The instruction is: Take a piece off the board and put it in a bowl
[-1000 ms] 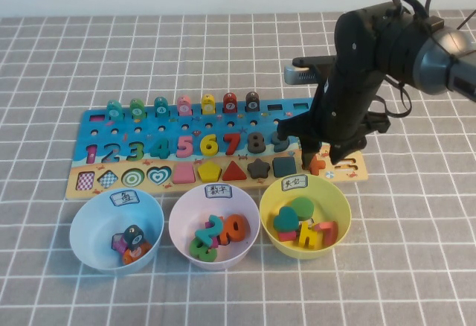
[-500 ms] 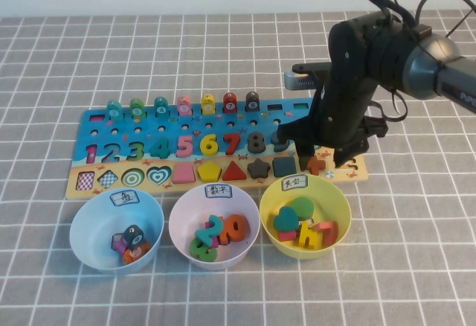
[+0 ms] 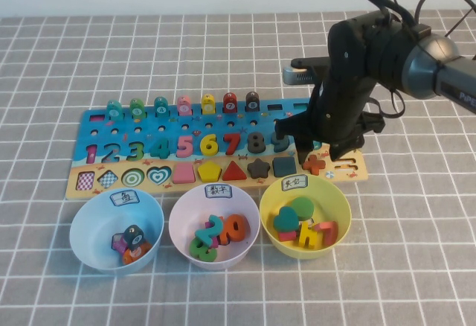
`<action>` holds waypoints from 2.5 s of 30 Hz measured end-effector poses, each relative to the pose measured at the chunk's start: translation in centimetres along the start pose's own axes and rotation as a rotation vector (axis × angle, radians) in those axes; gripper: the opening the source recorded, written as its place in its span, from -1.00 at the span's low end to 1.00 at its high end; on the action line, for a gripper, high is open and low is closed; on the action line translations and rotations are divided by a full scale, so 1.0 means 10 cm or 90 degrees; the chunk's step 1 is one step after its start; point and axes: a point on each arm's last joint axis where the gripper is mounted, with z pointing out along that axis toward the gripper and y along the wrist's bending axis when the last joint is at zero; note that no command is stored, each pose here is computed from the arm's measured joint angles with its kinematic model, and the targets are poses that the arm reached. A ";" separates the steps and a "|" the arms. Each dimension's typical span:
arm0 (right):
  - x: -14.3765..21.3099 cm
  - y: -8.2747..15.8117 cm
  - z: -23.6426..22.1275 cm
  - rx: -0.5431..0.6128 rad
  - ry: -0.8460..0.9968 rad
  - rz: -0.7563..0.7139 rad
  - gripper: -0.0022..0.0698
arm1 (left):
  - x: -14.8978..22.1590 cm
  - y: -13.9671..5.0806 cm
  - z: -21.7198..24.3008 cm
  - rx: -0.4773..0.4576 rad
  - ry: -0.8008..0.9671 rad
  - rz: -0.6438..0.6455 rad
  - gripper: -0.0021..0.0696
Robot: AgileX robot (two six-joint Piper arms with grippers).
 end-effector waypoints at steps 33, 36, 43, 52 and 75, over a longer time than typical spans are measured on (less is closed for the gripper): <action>0.00 0.01 0.12 -0.001 0.009 0.001 0.14 | 0.00 0.00 0.00 0.000 0.000 0.000 -0.94; 0.01 0.01 0.15 0.001 0.014 0.001 0.14 | 0.00 0.00 0.00 0.000 0.000 0.000 -0.94; 0.01 0.01 0.20 0.004 0.021 0.001 0.14 | 0.00 0.00 0.00 0.000 0.000 0.000 -0.94; 0.01 0.01 0.20 0.004 0.021 0.001 0.06 | 0.00 0.00 0.00 0.000 0.000 0.000 -0.94; -0.05 0.06 0.06 0.004 0.010 -0.007 -0.11 | 0.00 0.00 0.00 0.000 0.000 0.000 -0.94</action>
